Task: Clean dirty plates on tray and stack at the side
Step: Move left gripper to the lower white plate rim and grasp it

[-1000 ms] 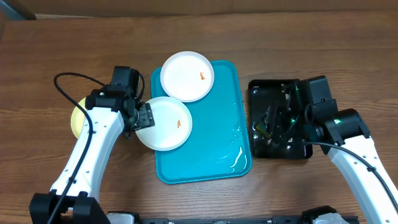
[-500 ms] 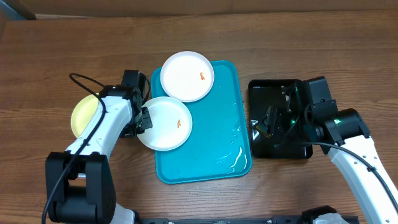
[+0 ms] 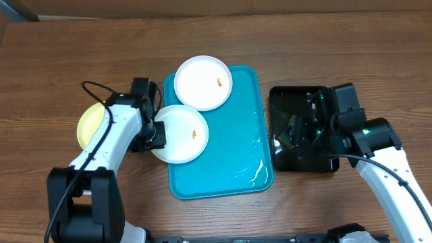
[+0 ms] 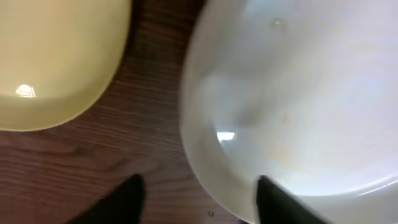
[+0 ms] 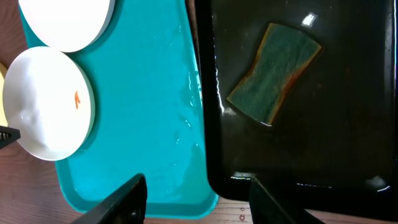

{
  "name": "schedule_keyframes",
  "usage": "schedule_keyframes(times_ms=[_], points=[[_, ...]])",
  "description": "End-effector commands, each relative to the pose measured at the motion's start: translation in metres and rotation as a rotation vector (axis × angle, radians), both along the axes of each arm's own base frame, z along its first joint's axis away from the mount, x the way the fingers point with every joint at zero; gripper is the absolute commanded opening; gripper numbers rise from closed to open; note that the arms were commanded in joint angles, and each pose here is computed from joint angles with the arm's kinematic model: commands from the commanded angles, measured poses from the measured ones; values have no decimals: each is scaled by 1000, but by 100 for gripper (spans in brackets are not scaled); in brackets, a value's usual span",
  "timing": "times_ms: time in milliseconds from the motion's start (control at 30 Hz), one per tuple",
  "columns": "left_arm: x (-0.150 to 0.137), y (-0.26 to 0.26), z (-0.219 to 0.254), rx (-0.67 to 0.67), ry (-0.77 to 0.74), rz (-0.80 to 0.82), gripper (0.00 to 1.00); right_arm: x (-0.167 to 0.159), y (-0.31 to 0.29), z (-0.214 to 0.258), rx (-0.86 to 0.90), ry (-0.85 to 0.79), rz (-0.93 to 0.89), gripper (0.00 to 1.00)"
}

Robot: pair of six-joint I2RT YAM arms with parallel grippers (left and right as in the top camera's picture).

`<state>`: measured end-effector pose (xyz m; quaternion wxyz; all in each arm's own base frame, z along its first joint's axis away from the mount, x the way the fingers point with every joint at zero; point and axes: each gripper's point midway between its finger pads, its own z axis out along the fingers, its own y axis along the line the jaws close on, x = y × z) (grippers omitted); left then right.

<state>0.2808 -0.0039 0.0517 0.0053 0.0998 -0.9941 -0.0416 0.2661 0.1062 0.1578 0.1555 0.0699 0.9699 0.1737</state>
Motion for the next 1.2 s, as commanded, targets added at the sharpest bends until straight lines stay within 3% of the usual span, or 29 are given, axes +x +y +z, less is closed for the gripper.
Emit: schedule_keyframes(times_ms=[0,67,233,367,467,800,900,967,1033,1167], points=[[14,15,23,-7,-103,100,80,4,-2,4,-8,-20,-3,55],[16,15,23,-43,-112,121,82,4,-2,4,-8,-20,-3,56],[10,24,7,-50,-86,138,76,3,-2,4,-6,-17,-9,56],[7,21,-6,-66,-76,136,60,4,-2,4,-6,-17,-9,56],[13,13,-8,-115,-94,114,55,4,-2,4,-5,-17,-9,56],[0,11,-25,-122,-65,62,51,3,-2,4,-5,-17,-9,56],[-1,11,-27,-122,-66,62,28,4,-2,4,-5,-17,-9,56],[1,11,-27,-122,-74,61,19,4,-2,4,-5,-17,-9,56],[2,11,-27,-122,-77,60,4,4,-2,4,-5,-17,-9,56],[1,10,-21,-126,-66,43,4,3,-2,4,-6,-17,-9,56]])
